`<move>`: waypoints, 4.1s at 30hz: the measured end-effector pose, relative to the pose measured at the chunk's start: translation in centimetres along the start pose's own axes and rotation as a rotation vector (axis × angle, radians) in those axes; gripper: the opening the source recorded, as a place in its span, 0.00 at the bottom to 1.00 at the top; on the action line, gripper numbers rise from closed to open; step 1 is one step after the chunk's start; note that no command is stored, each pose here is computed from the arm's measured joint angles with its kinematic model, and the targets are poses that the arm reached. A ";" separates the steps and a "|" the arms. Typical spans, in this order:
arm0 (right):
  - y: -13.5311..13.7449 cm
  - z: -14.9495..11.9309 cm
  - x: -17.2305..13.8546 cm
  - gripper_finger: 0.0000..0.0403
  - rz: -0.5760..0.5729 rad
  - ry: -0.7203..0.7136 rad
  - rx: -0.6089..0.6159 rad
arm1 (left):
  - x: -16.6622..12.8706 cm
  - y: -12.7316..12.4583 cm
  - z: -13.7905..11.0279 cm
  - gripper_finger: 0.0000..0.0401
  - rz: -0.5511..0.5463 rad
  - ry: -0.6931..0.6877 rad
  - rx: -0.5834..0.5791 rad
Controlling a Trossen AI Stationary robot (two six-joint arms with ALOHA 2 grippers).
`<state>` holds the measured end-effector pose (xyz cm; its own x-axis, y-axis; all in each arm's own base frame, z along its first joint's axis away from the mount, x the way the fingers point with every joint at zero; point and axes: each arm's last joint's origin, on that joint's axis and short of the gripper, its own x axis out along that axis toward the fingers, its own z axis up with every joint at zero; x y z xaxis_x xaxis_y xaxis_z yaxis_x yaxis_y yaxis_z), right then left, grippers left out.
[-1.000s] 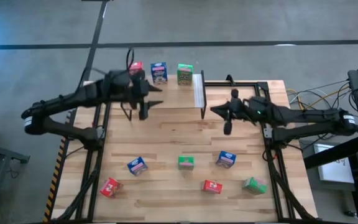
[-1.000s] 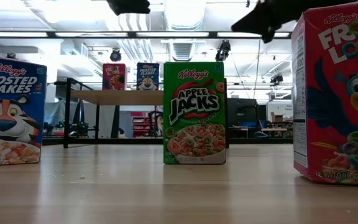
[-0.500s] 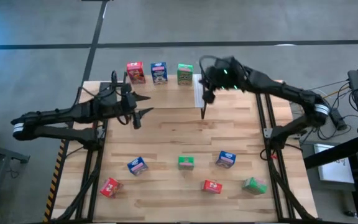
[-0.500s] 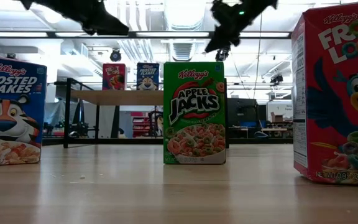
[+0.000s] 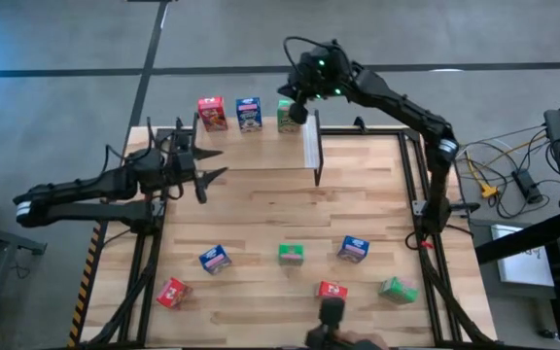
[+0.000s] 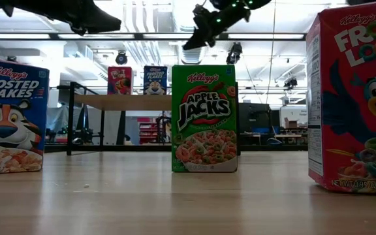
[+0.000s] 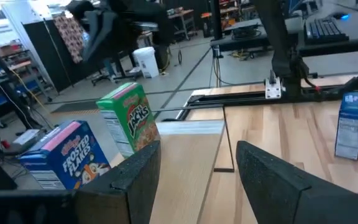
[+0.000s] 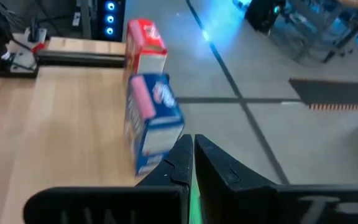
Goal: Stack cereal on shelf
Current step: Put the middle blue cereal box on the shelf
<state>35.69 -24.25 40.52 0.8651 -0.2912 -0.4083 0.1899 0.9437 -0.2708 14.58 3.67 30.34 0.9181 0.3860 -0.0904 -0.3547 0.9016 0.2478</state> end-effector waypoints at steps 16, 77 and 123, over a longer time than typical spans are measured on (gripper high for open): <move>-1.1 0.7 4.6 0.08 0.041 -0.034 0.050 | -2.9 0.5 -2.1 0.48 0.173 -0.011 0.048; 0.1 -2.2 10.4 0.81 0.079 -0.018 0.141 | -4.4 0.8 -2.5 0.48 0.191 -0.059 0.006; 0.9 -2.2 10.5 0.55 0.102 0.009 0.175 | -4.3 0.7 -2.5 0.48 0.189 -0.051 -0.001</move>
<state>43.93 -26.78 34.06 0.8799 -0.1930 -0.4342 0.1798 0.9811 -0.0718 9.88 3.15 28.47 0.8431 0.5378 0.0068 -0.5215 0.8144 0.2546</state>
